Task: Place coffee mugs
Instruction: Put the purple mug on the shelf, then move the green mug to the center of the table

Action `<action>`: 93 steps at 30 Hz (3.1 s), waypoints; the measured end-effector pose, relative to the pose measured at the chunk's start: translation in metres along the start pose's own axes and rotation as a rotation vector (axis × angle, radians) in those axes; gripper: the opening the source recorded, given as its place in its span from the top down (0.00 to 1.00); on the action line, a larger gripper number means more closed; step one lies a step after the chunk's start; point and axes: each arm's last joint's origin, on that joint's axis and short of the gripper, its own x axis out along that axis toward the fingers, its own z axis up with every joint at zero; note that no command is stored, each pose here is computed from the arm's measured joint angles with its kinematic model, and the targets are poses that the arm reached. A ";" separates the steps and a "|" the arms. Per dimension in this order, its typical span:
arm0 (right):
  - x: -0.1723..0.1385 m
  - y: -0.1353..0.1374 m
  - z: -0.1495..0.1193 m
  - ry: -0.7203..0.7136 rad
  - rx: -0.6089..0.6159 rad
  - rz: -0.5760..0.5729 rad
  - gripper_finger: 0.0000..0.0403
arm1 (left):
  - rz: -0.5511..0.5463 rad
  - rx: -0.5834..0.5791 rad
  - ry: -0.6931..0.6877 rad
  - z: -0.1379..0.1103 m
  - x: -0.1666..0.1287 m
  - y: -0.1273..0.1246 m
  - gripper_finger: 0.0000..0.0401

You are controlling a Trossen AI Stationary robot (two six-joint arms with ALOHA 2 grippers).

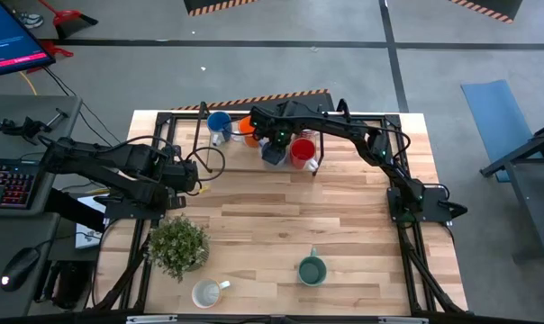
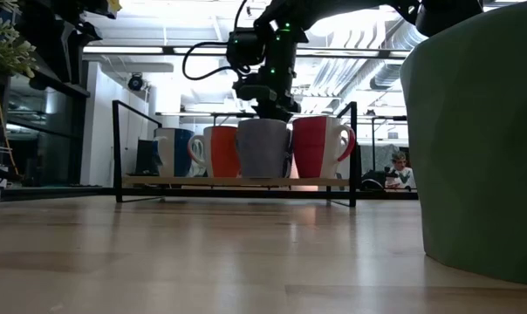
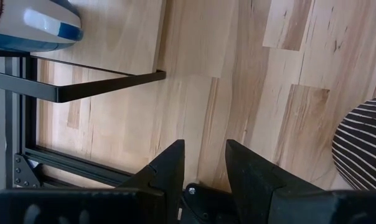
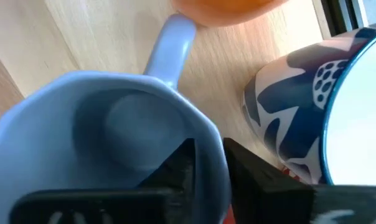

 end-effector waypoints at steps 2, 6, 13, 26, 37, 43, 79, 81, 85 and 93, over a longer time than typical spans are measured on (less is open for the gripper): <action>0.000 -0.001 0.000 0.000 0.001 0.000 0.82 | 0.000 0.000 0.000 0.000 0.000 0.000 0.73; 0.000 -0.001 0.000 0.000 0.010 0.000 0.77 | 0.000 0.000 0.000 0.000 0.000 0.000 0.73; -0.020 -0.003 0.004 -0.060 0.040 0.001 0.76 | 0.000 0.000 0.000 0.000 0.000 0.000 0.73; -0.088 0.020 -0.027 -0.001 0.110 0.228 0.76 | -0.004 -0.005 -0.016 0.002 0.000 0.000 0.73; -0.136 0.120 -0.077 0.104 -0.198 0.562 0.76 | -0.018 -0.024 -0.070 0.007 0.000 -0.002 0.73; -0.150 0.174 -0.108 0.080 -0.387 0.495 0.76 | -0.044 -0.083 -0.156 0.016 -0.001 -0.004 0.73; -0.082 0.256 -0.228 0.039 -0.387 0.396 0.76 | -0.202 -0.188 -0.207 0.067 0.028 -0.035 0.73; -0.080 0.258 -0.226 0.009 -0.383 0.388 0.76 | -0.189 -0.175 -0.172 0.064 0.029 -0.035 0.73; -0.075 0.260 -0.224 -0.017 -0.379 0.344 0.76 | -0.160 -0.152 -0.087 0.055 0.030 -0.032 0.73; -0.059 0.267 -0.223 0.007 -0.399 0.330 0.76 | -0.113 -0.130 0.019 0.043 0.030 -0.030 0.73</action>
